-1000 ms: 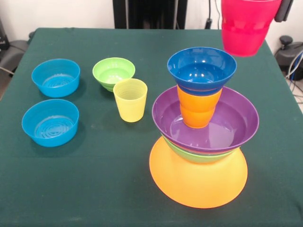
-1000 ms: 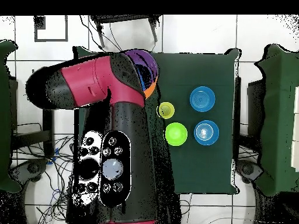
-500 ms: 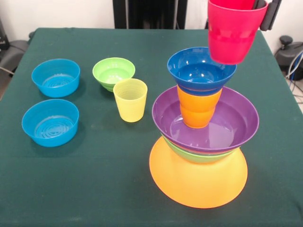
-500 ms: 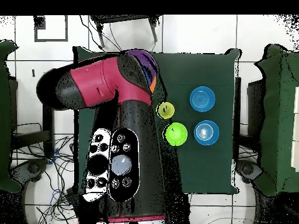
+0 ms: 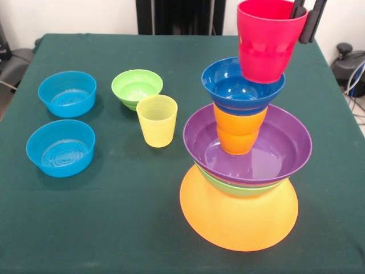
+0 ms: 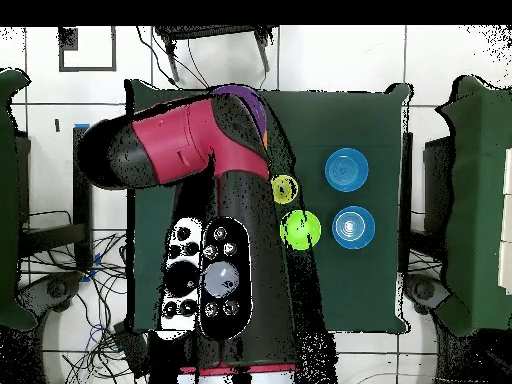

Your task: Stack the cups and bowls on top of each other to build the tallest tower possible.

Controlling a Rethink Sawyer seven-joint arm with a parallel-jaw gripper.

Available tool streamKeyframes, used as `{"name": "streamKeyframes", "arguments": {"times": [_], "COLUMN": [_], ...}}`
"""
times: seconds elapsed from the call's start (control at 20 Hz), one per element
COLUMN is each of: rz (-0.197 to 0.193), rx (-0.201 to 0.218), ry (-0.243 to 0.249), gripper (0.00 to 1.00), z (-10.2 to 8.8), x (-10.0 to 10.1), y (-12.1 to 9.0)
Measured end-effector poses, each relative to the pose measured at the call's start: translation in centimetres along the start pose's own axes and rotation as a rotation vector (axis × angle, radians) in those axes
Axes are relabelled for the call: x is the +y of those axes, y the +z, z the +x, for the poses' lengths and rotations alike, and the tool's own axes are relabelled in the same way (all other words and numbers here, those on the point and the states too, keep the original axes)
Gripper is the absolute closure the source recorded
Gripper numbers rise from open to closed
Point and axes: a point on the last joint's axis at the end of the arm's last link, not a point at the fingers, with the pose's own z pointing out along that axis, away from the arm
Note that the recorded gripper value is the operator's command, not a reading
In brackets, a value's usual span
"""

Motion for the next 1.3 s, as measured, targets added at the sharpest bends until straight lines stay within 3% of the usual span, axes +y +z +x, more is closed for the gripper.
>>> {"name": "streamKeyframes", "arguments": {"times": [1.3], "rz": [0.008], "rx": [0.018], "ry": [-0.048], "gripper": [1.00], "z": [2.1], "x": [-1.4], "y": [2.1]}}
